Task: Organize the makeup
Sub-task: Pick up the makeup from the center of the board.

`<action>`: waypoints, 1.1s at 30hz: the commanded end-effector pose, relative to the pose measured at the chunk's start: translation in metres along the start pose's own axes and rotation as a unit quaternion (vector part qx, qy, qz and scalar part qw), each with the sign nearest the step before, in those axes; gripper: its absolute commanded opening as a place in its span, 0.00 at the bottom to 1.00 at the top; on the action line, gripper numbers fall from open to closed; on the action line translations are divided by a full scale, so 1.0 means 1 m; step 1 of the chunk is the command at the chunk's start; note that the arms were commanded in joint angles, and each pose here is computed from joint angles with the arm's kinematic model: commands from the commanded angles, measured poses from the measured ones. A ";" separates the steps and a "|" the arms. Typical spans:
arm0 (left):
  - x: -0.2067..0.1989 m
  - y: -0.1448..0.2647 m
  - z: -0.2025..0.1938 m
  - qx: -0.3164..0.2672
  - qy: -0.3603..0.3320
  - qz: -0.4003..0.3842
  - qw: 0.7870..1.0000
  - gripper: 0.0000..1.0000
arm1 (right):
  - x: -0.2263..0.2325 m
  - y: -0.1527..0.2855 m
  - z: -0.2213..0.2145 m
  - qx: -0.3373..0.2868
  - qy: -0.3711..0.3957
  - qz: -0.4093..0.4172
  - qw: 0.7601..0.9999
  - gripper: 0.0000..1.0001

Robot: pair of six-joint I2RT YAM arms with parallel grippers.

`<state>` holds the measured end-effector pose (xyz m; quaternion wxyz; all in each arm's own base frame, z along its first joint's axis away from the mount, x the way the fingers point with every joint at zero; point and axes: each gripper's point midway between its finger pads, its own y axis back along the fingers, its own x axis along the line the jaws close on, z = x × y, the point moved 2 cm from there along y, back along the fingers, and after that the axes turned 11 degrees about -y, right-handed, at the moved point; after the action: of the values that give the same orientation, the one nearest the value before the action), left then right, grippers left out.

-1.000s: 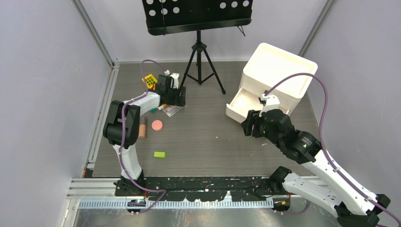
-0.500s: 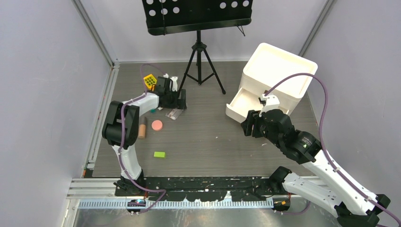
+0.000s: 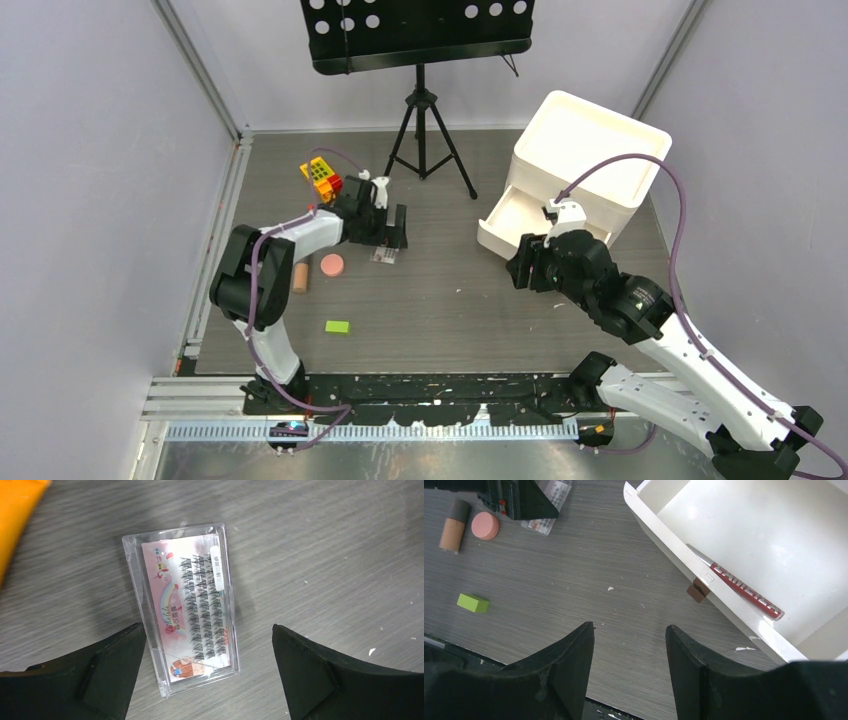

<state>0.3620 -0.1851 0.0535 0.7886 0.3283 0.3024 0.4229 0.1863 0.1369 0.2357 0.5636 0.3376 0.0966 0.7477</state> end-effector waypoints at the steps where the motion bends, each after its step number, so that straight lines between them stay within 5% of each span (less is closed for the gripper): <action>1: -0.024 0.003 -0.008 0.013 -0.028 0.002 1.000 1.00 | 0.007 0.001 0.007 -0.015 -0.013 0.015 1.000 0.60; 14: -0.055 -0.009 -0.029 0.051 -0.093 0.076 0.991 1.00 | 0.006 0.005 0.010 -0.022 -0.019 0.014 0.999 0.60; 19: -0.047 -0.007 -0.027 0.045 -0.076 0.123 0.988 0.91 | 0.004 0.008 0.016 -0.040 -0.024 0.008 0.999 0.59; 26: -0.050 -0.012 -0.010 -0.009 -0.031 0.150 0.988 0.96 | 0.004 0.012 0.021 -0.050 -0.028 0.007 0.998 0.60; 33: -0.053 -0.028 -0.013 0.008 -0.043 0.156 0.987 0.79 | -0.012 0.015 0.035 -0.088 -0.038 -0.045 0.994 0.60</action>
<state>0.3346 -0.2317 0.0401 0.7263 0.3992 0.2179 0.5154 0.1889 0.1261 0.2432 0.5892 0.3296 0.0690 0.7345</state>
